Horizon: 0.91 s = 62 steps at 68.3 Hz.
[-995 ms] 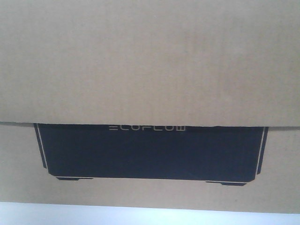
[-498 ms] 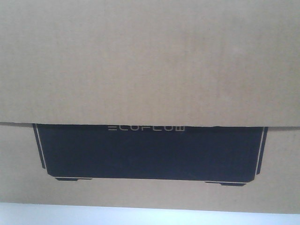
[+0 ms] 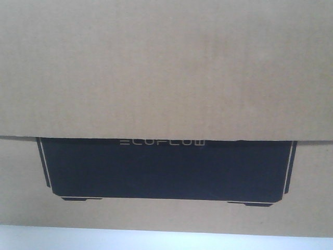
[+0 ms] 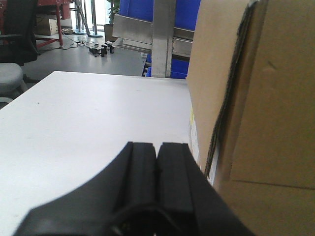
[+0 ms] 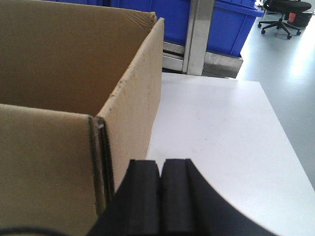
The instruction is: Grab box from left shelf to table start
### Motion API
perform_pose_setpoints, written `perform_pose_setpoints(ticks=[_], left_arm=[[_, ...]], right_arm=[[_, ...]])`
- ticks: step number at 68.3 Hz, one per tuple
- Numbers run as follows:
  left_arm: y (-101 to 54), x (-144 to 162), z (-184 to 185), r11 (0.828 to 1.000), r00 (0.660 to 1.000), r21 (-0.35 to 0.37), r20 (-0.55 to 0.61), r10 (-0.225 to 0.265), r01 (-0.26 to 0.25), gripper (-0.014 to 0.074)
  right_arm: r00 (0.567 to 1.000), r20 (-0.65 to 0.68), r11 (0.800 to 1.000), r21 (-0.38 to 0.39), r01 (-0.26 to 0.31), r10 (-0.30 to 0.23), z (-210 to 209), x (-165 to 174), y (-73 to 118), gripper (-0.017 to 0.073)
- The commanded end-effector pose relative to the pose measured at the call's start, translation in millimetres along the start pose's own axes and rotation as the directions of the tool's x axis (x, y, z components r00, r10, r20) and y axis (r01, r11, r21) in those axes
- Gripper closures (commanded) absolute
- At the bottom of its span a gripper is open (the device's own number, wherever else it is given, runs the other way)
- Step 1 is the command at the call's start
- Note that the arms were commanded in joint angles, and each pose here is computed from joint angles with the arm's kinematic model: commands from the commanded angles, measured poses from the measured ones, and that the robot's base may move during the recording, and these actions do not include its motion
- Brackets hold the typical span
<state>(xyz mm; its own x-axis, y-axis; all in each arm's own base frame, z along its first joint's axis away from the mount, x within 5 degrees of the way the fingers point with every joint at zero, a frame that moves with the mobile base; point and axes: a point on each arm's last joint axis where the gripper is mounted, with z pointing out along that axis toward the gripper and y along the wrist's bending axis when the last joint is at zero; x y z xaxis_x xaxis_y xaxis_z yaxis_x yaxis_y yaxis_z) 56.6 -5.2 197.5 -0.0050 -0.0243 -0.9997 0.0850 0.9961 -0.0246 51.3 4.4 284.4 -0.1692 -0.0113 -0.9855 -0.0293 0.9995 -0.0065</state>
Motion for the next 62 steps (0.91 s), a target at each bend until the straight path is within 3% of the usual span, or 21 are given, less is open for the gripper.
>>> perform_pose_setpoints(ticks=[1, 8, 16, 29, 43, 62], left_arm=[[0.9, -10.0, -1.9, 1.000, 0.994, -0.009, 0.109, -0.007, 0.008, 0.0685], [0.9, -10.0, -1.9, 1.000, 0.994, -0.009, 0.109, -0.007, 0.008, 0.0685], [0.9, -10.0, -1.9, 1.000, 0.994, -0.009, 0.109, -0.007, 0.008, 0.0685], [0.9, -10.0, -1.9, 1.000, 0.994, -0.009, 0.109, -0.007, 0.008, 0.0685], [0.9, -9.9, -1.7, 1.000, 0.994, -0.009, 0.108, -0.007, 0.008, 0.0685], [0.9, -9.9, -1.7, 1.000, 0.994, -0.009, 0.108, -0.007, 0.008, 0.0685]], right_arm=[[0.995, 0.104, 1.000, 0.015, -0.001, -0.001, -2.0, -15.8, -1.3, 0.0502], [0.995, 0.099, 1.000, 0.018, 0.000, -0.002, 0.0, -12.2, -1.7, 0.0502], [0.993, 0.095, 0.996, 0.064, 0.064, -0.070, 7.7, 4.5, -5.5, 0.0502], [0.987, 0.160, 0.997, 0.077, -0.002, -0.010, 14.0, 43.3, -6.8, 0.0502], [0.976, 0.219, 0.997, 0.080, -0.019, 0.001, 19.2, 82.5, -7.0, 0.0502], [0.975, 0.221, 0.997, 0.080, -0.018, 0.000, 18.7, 81.5, -6.9, 0.0502]])
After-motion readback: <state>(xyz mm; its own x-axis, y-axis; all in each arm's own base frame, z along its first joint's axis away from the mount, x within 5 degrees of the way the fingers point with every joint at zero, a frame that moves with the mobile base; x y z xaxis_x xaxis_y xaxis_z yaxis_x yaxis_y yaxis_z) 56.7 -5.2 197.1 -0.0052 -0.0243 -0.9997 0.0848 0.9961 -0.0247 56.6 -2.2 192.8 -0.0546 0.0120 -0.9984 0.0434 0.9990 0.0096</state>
